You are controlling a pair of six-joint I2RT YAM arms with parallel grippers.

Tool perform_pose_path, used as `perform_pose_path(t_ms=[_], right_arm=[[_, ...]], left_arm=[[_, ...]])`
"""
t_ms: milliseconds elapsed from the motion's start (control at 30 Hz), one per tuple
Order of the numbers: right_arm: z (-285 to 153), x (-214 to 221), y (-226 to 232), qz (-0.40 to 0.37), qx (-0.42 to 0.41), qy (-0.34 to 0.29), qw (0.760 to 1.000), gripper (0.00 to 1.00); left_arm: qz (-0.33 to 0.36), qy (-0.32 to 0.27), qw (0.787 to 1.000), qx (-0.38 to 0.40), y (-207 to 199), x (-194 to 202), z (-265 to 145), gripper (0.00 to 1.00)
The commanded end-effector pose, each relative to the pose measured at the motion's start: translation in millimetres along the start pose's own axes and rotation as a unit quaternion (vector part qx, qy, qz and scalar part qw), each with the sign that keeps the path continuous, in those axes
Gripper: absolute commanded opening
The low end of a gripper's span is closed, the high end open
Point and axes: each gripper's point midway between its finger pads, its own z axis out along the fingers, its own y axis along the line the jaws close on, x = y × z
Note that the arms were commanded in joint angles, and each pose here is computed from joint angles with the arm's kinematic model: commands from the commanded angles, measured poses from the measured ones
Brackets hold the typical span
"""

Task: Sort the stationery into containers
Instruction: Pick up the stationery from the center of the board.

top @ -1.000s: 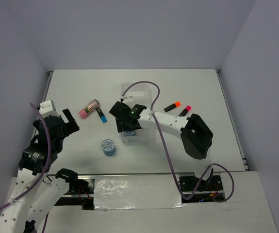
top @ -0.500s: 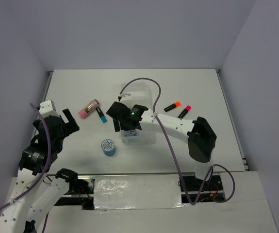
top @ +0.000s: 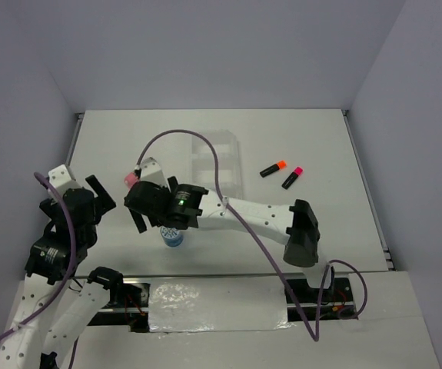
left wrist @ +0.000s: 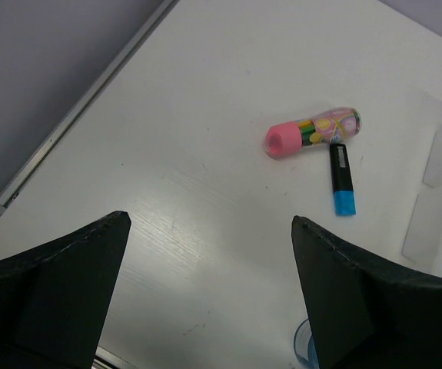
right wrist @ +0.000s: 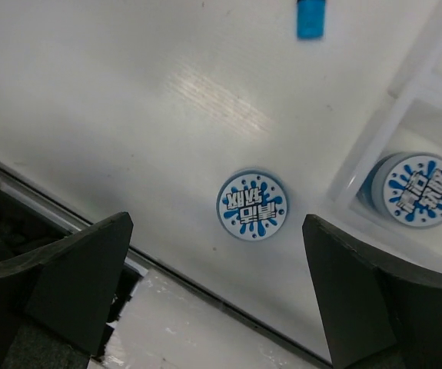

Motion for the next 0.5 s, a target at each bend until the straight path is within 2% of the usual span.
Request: perform_pose_path(t_ms=[0,467], right_arm=[[22.4,29.0,-1.4,-0.030,0.014,0.046,0.998,1.00],[83.1,88.6,-11.4,-0.052,0.034,0.114,0.992,0.98]], left_arm=[[-0.046,-0.044,0.998,-0.018,12.2,-23.8,-11.6,0.99],[-0.039,-0.040,0.998,-0.007,7.0,-22.6,-9.8,0.99]])
